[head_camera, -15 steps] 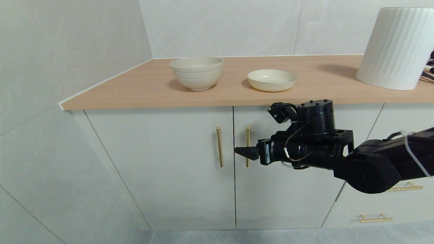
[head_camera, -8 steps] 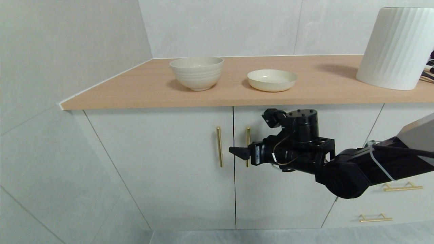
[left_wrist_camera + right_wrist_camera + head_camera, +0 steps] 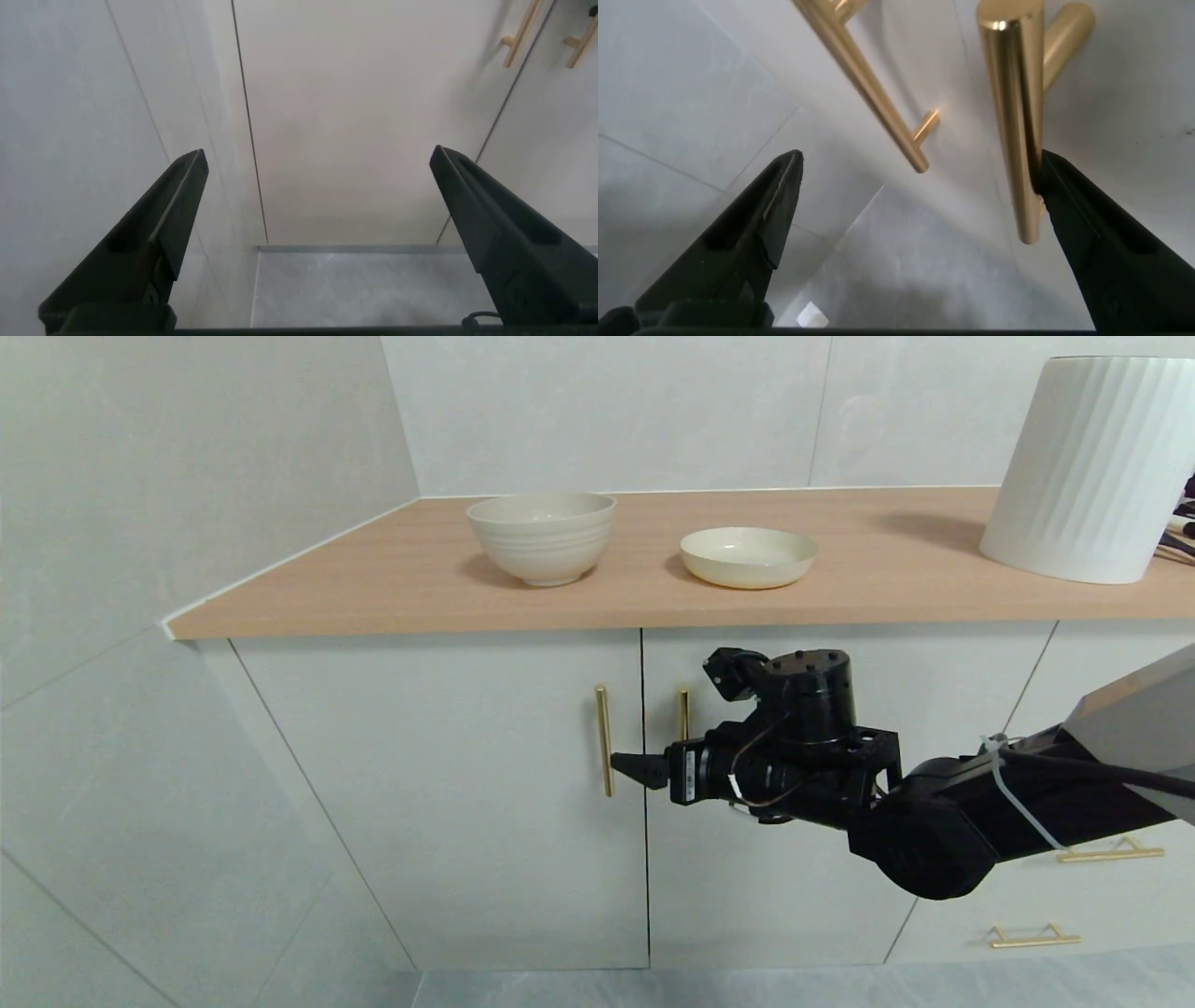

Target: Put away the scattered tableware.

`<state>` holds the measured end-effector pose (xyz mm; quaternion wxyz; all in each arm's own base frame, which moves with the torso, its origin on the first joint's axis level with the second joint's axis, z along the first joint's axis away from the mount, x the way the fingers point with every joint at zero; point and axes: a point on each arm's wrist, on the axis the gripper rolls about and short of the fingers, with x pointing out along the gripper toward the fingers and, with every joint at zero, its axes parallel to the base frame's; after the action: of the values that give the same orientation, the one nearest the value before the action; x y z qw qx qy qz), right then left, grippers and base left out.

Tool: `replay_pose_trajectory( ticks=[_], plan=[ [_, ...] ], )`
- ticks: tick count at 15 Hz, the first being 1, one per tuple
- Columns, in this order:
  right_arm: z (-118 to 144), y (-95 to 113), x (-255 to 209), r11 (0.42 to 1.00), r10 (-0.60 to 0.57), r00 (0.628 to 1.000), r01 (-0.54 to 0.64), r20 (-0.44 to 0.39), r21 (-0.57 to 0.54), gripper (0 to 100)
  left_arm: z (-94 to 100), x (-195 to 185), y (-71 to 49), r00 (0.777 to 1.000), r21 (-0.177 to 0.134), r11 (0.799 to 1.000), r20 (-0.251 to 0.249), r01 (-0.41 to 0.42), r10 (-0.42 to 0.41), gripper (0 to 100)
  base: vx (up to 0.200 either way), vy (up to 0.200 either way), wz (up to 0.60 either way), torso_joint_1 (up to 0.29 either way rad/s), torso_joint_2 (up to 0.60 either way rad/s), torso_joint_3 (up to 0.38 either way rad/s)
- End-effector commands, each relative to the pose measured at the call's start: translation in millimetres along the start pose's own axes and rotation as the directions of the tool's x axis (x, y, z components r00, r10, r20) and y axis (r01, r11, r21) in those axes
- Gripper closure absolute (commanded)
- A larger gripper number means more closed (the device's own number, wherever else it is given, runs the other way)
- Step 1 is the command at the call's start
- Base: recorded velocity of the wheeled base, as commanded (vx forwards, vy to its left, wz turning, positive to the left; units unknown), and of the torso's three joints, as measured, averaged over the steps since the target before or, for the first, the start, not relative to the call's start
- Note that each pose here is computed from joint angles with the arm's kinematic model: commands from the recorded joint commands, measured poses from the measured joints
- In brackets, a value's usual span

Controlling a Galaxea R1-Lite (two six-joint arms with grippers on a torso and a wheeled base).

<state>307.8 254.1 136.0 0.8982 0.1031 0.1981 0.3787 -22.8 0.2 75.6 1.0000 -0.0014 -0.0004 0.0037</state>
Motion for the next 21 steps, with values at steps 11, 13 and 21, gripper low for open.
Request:
replay_pose_trajectory(
  ticks=[11,13,21],
  plan=[
    [-17,22,-31,0.993,0.116,0.989,-0.114,-0.094,0.032,0,-0.1,0,0.0,1.0,0.0,1.0,-0.001,0.0,0.0,0,0.0,0.0,0.0,0.0,0.0,0.0],
    [-25,31,-47,0.99,0.137,0.983,-0.134,-0.122,0.03,0,-0.1,0,0.0,1.0,0.0,1.0,-0.001,0.0,0.0,0,0.0,0.0,0.0,0.0,0.0,0.0],
    [-42,48,-91,0.984,0.177,0.969,-0.175,-0.175,0.024,0,0.1,0,0.0,1.0,0.013,1.0,0.001,0.0,0.0,0,0.0,0.0,0.0,0.0,0.0,0.0]
  ],
)
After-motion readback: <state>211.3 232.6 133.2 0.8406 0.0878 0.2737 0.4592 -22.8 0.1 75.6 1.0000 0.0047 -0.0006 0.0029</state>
